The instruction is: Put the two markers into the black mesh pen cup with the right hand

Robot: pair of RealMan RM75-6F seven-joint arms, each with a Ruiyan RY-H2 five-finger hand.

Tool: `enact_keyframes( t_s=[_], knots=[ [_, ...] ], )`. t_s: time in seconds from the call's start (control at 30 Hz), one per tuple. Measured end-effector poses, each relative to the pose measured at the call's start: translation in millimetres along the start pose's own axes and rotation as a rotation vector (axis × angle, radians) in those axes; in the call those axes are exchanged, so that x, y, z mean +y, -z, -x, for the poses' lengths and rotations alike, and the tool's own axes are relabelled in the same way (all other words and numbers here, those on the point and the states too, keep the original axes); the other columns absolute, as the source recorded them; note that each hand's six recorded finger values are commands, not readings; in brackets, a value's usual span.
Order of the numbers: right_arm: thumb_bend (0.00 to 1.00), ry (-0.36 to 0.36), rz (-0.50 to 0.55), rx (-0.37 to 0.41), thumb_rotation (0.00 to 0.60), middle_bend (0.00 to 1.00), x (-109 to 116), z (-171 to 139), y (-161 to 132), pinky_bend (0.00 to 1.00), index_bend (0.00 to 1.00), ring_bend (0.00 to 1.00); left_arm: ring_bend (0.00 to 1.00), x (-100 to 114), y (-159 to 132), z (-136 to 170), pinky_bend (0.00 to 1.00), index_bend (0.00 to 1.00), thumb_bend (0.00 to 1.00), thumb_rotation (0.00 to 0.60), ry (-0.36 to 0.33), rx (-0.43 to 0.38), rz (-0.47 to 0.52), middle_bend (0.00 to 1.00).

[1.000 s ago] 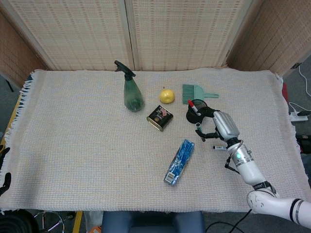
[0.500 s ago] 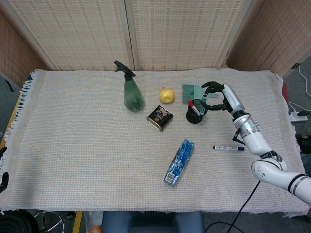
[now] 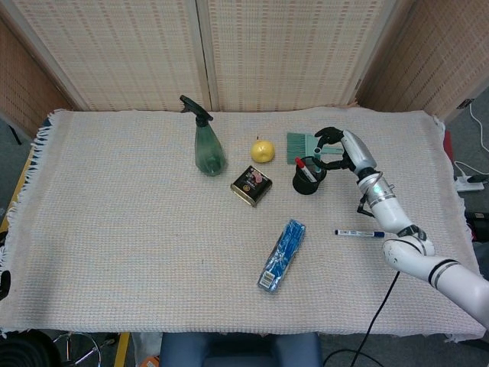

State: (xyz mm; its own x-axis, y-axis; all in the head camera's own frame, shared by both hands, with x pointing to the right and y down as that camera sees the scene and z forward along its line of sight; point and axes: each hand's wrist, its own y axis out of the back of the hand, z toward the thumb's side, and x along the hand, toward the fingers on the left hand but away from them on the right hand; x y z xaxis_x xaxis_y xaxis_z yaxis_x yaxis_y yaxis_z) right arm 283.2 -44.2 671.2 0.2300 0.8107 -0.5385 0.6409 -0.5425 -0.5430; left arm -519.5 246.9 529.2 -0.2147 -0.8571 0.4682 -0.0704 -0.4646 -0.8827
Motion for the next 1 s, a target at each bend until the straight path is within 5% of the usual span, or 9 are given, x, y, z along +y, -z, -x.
enact_keyframes(
  t_s=[0.53,0.8,1.0],
  knots=[
    [0.33,-0.037,-0.048,-0.069,0.6,0.28,-22.7,14.6,36.3,0.28,0.63,0.3,0.0,-5.0,8.8,-5.4,0.1,0.1,0.5,0.6,0.016,0.032,-0.007,0.0],
    [0.33,-0.081,-0.127,-0.089,0.6,0.22,-32.9,14.7,48.2,0.14,0.33,0.17,0.0,-5.5,8.5,-5.5,0.1,0.1,0.5,0.6,0.017,0.032,-0.013,0.0],
    [0.33,-0.063,-0.152,-0.057,0.6,0.17,-30.7,15.4,41.6,0.09,0.23,0.12,0.0,-5.8,7.9,-5.7,0.1,0.11,0.5,0.6,0.018,0.03,-0.013,0.0]
  ],
)
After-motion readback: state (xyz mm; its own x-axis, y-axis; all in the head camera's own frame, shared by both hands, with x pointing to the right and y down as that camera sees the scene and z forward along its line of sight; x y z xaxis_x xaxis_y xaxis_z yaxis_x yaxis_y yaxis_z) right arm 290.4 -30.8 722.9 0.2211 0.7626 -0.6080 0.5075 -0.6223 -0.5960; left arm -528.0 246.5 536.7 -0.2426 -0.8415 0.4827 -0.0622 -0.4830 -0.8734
